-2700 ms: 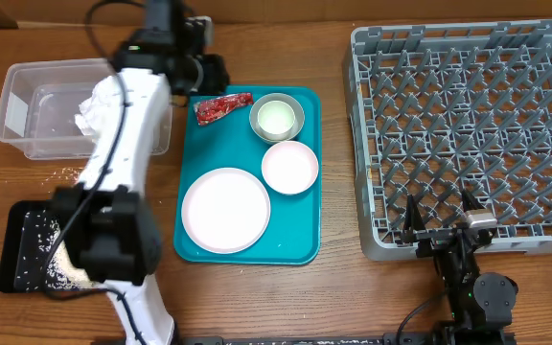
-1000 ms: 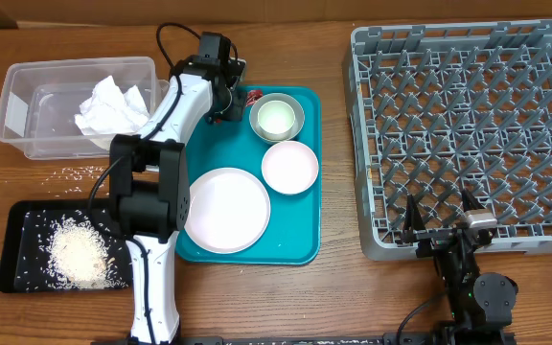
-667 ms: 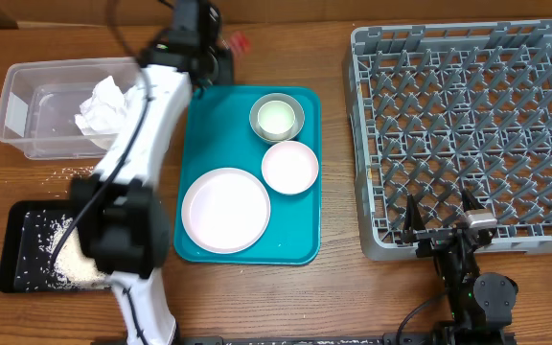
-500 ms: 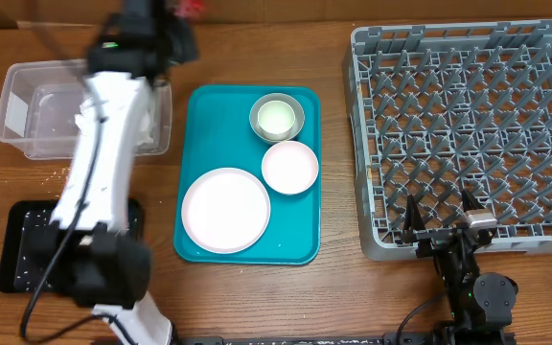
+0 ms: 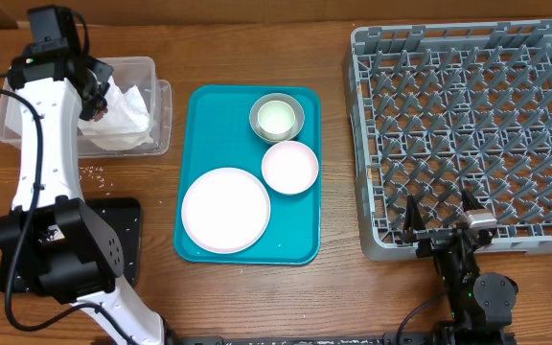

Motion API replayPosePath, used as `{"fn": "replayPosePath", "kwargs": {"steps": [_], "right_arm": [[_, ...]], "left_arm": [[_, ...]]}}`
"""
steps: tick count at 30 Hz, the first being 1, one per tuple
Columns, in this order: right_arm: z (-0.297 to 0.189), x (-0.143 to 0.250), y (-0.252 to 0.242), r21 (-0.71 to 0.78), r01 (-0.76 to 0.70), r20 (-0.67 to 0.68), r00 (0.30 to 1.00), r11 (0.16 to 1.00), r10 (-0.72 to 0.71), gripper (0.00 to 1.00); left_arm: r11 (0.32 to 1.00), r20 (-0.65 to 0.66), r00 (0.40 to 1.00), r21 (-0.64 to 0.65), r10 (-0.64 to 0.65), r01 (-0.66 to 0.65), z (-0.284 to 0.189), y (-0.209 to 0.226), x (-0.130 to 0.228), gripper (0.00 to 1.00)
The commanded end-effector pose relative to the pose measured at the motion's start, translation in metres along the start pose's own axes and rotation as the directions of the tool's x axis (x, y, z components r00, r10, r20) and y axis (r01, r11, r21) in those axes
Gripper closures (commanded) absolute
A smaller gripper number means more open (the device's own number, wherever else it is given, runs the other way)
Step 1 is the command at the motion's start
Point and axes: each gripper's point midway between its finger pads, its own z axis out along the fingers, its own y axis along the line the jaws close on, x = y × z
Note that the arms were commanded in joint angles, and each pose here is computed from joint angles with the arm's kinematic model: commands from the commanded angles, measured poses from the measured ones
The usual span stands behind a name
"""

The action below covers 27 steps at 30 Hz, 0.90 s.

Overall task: Sort waste into correct bins and load items into the dishwasher
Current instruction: 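Carry the red wrapper into the clear bin and release it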

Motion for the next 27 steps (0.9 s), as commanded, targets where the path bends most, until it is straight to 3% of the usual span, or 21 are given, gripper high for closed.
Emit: {"fn": "replayPosePath", "kwargs": {"steps": [1, 5, 7, 17, 21, 27], "right_arm": [[0.0, 0.001, -0.003, 0.012, 0.001, 0.006, 1.0, 1.0, -0.001, 0.0], [0.0, 0.001, -0.003, 0.012, 0.001, 0.006, 1.0, 1.0, -0.001, 0.0], [0.0, 0.001, -0.003, 0.012, 0.001, 0.006, 1.0, 1.0, -0.001, 0.0], [0.0, 0.001, -0.003, 0.012, 0.001, 0.006, 1.0, 1.0, -0.001, 0.0], [0.0, 0.001, -0.003, 0.012, 0.001, 0.006, 1.0, 1.0, -0.001, 0.0], [0.0, 0.001, -0.003, 0.012, 0.001, 0.006, 1.0, 1.0, -0.001, 0.0]], "left_arm": [[0.994, -0.037, 0.994, 0.003, -0.106, 0.106, 0.019, 0.001, 0.002, 0.94], [0.993, -0.049, 0.992, -0.002, -0.114, 0.114, 0.033, 0.002, 0.003, 0.64], [0.993, -0.052, 0.992, -0.011, -0.119, 0.119, 0.037, 0.004, 0.004, 0.58], [0.996, -0.087, 0.994, 0.045, -0.071, 0.075, 0.022, -0.003, 0.004, 0.61], [0.988, -0.08, 0.995, 0.145, 0.064, -0.052, -0.014, -0.013, -0.001, 0.59], [0.985, 0.07, 0.994, 0.147, 0.082, -0.092, -0.099, 0.02, -0.041, 0.58]]}}
